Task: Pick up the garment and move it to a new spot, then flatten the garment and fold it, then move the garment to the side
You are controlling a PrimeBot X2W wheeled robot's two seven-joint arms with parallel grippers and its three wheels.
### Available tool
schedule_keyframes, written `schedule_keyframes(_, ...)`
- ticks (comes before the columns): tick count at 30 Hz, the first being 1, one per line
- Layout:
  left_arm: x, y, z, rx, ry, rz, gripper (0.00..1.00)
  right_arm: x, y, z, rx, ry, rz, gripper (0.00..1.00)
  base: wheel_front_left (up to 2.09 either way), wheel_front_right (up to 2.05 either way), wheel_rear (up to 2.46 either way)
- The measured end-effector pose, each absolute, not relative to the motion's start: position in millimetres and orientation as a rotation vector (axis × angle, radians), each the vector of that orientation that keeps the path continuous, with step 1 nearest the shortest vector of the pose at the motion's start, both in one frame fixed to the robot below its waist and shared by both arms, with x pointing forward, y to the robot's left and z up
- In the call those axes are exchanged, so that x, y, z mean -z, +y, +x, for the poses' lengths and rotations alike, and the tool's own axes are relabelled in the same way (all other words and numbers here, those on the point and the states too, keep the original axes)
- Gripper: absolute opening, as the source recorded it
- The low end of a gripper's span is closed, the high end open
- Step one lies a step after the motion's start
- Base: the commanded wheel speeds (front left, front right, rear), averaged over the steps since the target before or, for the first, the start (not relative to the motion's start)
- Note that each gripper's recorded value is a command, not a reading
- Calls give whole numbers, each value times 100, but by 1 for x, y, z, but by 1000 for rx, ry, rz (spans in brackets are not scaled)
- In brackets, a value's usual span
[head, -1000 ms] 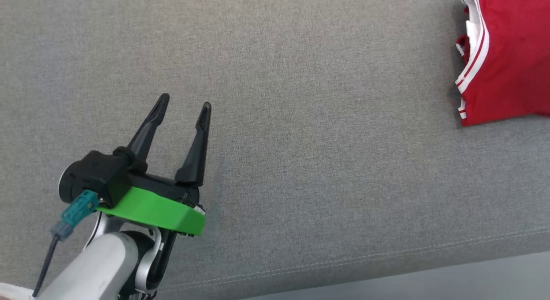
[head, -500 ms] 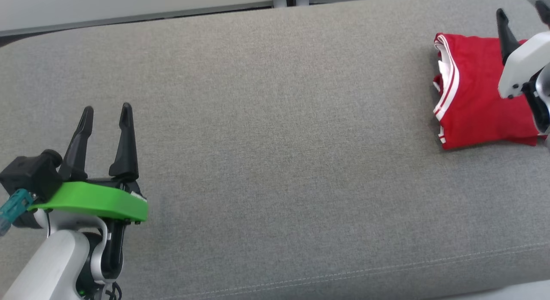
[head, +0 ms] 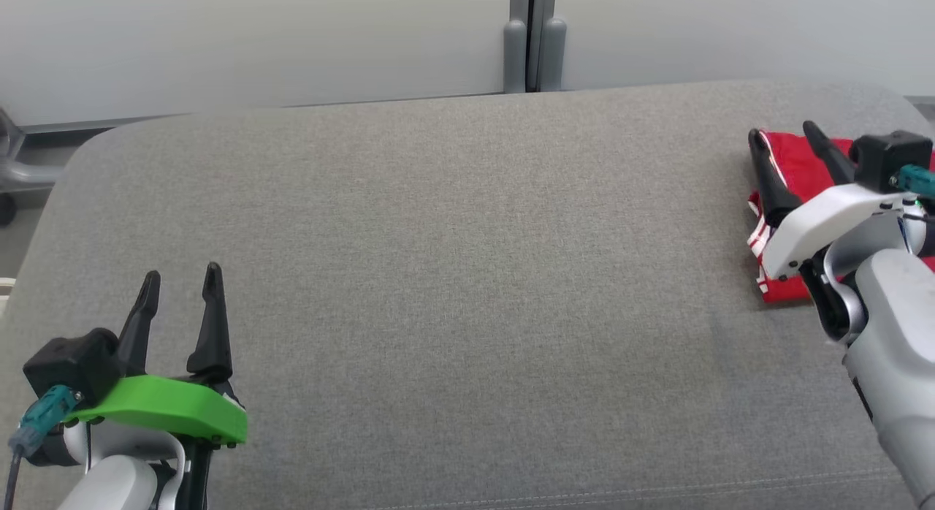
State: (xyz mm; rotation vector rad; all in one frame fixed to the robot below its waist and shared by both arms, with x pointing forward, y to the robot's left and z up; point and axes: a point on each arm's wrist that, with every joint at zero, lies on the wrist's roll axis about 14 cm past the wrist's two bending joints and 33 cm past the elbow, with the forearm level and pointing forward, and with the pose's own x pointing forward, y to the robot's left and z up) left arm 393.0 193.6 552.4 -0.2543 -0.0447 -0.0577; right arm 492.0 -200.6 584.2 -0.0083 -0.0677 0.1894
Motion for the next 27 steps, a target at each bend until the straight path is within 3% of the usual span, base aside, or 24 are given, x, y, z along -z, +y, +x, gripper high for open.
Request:
schedule_keyframes(14,-545,179,362,88,-41,-289,100,-570,-146,427,-207,-95,169,100,0,0,0)
schedule_keyframes(27,-536,155,352,145,-35,-317,100,-559,-149,379,-170,-67,179,100,0,0,0)
